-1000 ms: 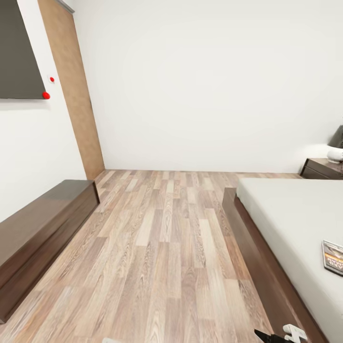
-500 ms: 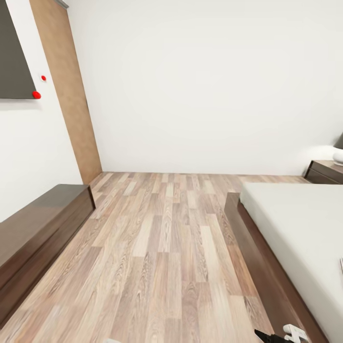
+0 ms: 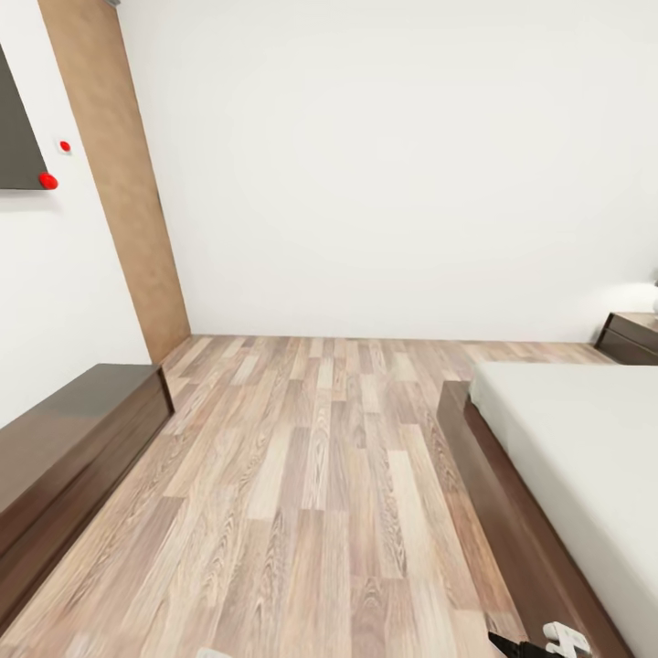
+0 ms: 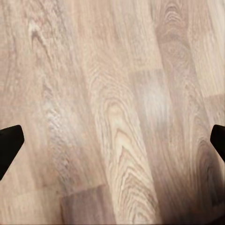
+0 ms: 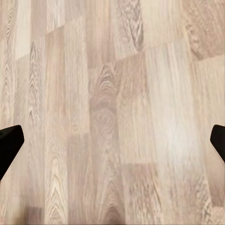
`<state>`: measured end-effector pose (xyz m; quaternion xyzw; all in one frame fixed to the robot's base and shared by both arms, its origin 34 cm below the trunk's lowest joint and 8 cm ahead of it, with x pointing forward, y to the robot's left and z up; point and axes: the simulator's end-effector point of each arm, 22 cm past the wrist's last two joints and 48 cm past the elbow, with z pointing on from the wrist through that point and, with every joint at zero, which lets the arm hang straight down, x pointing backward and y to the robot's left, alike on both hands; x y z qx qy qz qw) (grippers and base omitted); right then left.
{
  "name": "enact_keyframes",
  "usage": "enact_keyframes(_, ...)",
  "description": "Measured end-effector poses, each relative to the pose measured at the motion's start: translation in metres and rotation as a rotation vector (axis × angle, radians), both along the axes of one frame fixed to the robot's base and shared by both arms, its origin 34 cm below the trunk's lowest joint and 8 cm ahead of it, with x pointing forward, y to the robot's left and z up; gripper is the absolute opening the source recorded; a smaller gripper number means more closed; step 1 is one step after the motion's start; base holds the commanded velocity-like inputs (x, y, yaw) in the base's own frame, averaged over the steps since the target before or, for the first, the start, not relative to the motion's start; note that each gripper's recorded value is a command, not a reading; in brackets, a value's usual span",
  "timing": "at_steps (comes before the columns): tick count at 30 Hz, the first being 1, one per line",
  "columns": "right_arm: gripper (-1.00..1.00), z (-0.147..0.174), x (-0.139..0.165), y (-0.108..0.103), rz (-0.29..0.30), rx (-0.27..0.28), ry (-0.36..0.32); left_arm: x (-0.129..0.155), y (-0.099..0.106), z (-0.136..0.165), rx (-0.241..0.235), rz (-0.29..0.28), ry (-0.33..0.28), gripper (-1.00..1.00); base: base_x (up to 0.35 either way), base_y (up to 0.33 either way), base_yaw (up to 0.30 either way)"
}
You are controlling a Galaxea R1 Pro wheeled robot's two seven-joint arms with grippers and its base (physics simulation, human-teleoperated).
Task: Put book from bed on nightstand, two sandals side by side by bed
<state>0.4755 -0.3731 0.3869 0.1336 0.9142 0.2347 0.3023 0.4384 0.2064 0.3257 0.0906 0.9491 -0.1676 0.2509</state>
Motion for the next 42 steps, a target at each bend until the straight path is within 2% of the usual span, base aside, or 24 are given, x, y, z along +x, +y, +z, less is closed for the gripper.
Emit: enact_keyframes(42, 1.0, -0.0018, -0.0004, 0.0046, 0.0, 0.003, 0.004, 0.0, 0.0, 0.0, 0.0, 0.0, 0.0, 1.0, 0.323, 0.0, 0.0)
